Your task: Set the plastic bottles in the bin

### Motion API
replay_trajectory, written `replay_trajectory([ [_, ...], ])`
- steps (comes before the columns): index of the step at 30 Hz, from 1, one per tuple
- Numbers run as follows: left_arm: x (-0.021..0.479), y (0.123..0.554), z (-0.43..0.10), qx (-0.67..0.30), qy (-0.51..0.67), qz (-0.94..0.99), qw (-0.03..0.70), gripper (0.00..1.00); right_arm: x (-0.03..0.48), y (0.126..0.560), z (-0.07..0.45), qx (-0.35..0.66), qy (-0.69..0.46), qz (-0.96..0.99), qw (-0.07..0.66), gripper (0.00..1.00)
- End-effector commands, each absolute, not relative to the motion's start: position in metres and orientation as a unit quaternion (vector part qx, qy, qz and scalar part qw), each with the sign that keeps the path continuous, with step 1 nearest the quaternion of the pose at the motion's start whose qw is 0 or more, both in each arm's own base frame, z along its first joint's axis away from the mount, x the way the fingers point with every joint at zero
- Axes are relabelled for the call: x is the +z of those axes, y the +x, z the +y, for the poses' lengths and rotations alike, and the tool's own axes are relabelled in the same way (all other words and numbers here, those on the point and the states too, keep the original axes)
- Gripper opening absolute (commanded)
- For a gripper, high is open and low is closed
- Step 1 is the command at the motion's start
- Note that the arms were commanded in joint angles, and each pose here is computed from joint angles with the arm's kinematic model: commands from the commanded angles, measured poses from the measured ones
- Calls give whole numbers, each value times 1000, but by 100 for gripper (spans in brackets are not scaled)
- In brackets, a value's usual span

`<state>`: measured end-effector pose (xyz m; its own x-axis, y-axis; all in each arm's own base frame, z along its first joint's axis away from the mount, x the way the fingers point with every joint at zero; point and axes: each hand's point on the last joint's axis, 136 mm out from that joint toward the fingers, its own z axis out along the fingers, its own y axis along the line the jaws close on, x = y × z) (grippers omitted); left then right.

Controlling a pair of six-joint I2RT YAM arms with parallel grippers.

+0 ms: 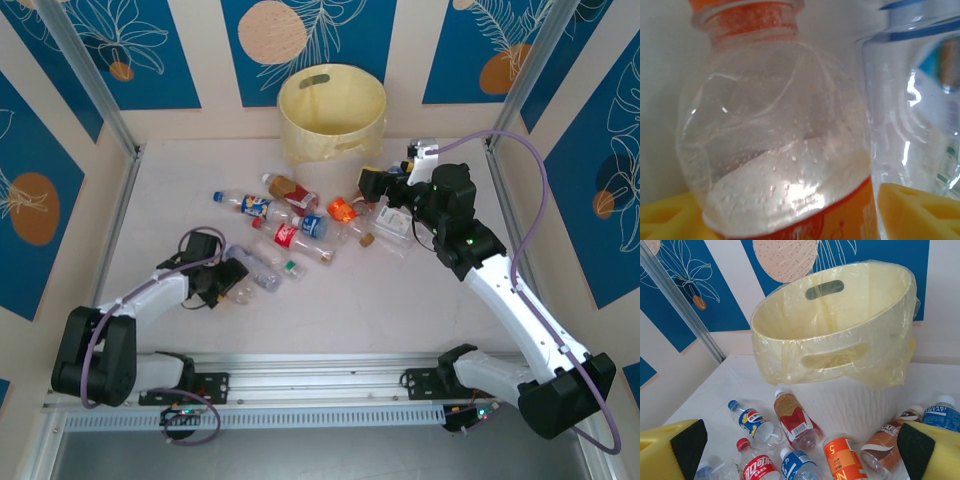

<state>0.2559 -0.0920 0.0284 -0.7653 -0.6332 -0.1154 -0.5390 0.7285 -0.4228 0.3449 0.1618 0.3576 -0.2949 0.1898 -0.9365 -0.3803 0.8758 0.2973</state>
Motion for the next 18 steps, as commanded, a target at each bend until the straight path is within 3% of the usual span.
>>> replay_trajectory([
  [1, 23, 261, -100, -203, -300, 922, 134, 69, 362, 343, 155, 241, -46, 761, 600, 100],
  [9, 41, 261, -77, -147, -290, 929, 177, 54, 364, 349, 148, 224, -33, 755, 616, 100],
  [18, 109, 274, -57, -127, -268, 912, 284, 34, 353, 354, 137, 205, -12, 757, 620, 100],
])
